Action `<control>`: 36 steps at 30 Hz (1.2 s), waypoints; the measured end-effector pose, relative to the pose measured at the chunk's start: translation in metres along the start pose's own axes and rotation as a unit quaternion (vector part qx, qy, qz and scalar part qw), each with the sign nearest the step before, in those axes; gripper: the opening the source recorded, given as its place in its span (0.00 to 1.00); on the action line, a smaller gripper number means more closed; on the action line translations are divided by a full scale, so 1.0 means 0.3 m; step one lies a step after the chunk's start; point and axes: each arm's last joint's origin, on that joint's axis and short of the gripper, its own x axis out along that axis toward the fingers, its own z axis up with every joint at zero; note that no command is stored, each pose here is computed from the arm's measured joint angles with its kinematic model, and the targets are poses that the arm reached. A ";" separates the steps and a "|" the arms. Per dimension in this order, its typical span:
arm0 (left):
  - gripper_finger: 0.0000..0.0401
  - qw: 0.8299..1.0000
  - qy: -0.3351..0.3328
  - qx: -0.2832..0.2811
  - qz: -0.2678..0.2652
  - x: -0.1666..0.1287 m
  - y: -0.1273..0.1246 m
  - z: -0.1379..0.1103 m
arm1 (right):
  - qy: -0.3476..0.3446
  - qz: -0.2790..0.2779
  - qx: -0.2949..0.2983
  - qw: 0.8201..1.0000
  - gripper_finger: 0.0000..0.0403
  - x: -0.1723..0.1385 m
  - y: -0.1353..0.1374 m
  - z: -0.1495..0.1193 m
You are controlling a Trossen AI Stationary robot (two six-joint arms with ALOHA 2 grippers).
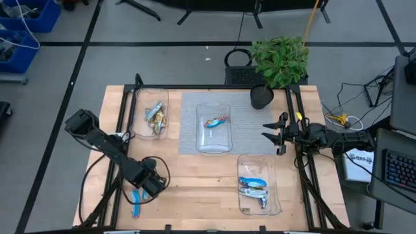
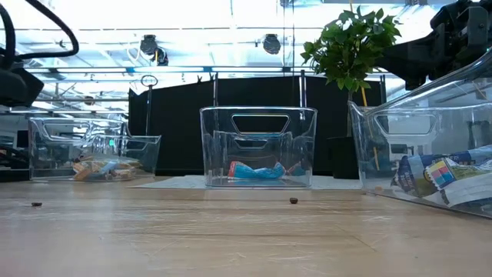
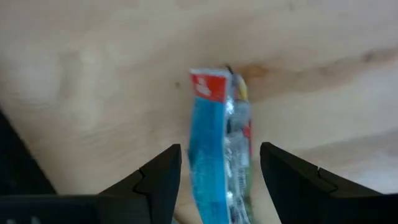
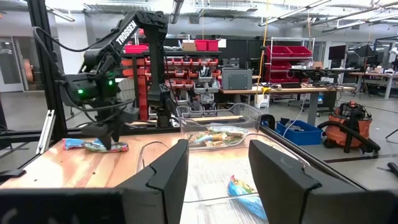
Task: Pick and place Granola Bars by type
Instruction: Put the red granola bar into the top right transparent bin
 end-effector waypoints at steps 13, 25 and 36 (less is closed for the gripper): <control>0.45 0.999 0.006 0.037 -0.031 0.000 -0.019 -0.003 | 0.000 0.000 0.000 1.000 0.40 0.000 0.000 0.000; 0.01 0.990 -0.042 0.115 -0.070 -0.006 -0.039 0.000 | 0.000 0.000 0.000 1.000 0.40 0.000 0.000 0.000; 0.00 0.923 -0.241 0.271 -0.130 -0.211 -0.131 0.010 | 0.000 0.000 0.000 1.000 0.40 0.000 0.000 0.000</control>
